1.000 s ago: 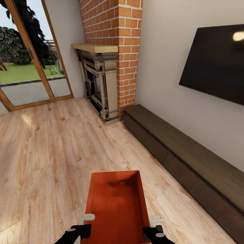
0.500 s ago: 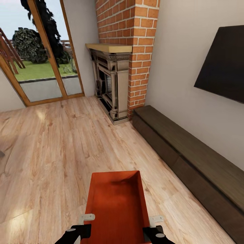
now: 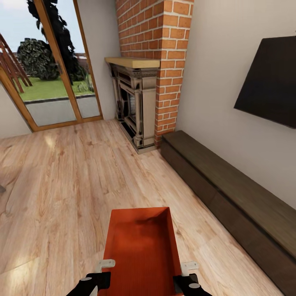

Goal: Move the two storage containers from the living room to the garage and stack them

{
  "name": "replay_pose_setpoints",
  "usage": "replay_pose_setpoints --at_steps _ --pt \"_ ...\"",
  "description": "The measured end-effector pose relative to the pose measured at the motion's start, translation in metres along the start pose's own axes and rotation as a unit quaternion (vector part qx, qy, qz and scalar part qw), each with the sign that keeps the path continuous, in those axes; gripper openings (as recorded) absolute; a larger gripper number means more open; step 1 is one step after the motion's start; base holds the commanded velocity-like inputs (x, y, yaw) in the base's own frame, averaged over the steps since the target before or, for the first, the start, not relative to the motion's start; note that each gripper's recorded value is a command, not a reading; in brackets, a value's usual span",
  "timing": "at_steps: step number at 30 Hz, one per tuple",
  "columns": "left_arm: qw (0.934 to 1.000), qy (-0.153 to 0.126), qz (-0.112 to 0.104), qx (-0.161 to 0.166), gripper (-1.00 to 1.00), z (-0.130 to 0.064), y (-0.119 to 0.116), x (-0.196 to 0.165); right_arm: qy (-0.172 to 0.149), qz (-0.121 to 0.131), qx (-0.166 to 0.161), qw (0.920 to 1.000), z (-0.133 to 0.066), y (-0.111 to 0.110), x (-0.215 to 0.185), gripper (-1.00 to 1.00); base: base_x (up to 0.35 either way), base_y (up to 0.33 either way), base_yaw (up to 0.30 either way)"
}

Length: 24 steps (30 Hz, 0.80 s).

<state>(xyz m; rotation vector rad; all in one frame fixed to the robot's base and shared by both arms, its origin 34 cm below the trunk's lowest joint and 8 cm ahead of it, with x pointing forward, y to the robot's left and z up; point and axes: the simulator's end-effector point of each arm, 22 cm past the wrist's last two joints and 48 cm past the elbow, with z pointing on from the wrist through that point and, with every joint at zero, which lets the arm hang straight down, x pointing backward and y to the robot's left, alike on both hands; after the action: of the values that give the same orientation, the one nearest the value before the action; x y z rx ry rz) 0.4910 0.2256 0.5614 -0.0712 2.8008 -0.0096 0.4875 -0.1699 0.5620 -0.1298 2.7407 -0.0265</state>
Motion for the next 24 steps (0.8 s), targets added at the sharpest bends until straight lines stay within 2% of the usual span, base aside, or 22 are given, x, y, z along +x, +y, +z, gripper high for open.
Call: replay_pose_setpoints --at_steps 24 --pt "0.9998 -0.019 0.0 0.001 -1.0 -0.009 -0.001 -0.017 -0.019 0.0 0.002 0.9998 -0.007 -0.002 -0.018 -1.0 0.0 0.0 0.0"
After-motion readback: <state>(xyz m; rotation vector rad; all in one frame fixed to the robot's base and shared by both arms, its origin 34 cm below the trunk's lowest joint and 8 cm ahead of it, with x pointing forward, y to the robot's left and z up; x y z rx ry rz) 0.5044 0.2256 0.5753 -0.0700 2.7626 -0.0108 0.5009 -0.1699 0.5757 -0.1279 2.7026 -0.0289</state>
